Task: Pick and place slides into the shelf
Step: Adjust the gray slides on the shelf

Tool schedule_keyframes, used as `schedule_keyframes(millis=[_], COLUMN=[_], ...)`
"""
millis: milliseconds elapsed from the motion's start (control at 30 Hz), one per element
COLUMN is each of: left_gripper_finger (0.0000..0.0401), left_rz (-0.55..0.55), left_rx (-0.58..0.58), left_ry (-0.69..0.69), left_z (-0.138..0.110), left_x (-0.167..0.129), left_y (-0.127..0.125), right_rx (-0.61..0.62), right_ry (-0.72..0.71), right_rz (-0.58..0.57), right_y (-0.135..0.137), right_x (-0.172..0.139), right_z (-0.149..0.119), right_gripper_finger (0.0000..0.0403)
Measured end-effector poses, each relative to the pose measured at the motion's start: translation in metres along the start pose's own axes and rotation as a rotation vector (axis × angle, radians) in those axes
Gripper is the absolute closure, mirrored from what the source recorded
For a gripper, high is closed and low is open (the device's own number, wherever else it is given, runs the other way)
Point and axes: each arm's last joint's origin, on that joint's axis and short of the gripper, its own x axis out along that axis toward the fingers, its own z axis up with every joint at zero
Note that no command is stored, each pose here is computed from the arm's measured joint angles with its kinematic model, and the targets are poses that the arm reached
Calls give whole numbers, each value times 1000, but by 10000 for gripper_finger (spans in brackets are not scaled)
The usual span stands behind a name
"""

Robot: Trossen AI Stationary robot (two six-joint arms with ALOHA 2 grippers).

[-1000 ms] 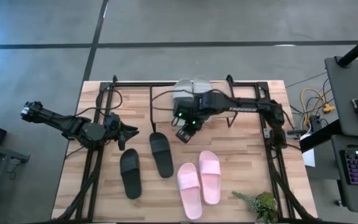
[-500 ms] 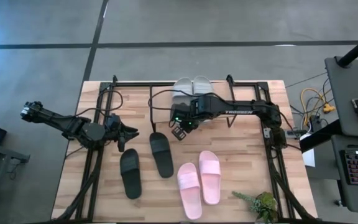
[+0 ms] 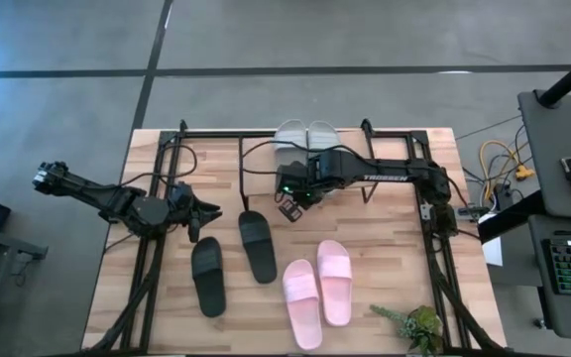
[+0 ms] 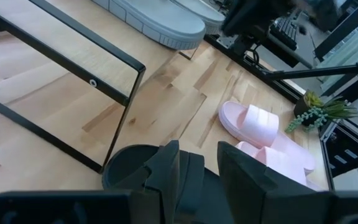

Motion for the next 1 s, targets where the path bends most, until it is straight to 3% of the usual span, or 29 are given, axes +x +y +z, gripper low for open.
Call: schedule_keyframes(millis=[133, 300, 700, 1000], left_gripper_finger=[306, 306, 306, 306], left_rz=[-1, -1, -2, -4], left_rx=[1, 3, 31, 47], left_ry=[1, 3, 6, 5], left_z=[0, -1, -1, -1], left_x=[0, 0, 0, 0], left_y=[0, 0, 0, 0], right_rx=[11, 64, 148, 161], right_ry=[119, 136, 176, 152], right_rz=[-110, -66, -262, -257], right_y=[-12, -16, -40, -47], right_x=[-13, -17, 22, 27], right_z=[-15, -20, -25, -17], right_gripper_finger=[369, 369, 369, 369])
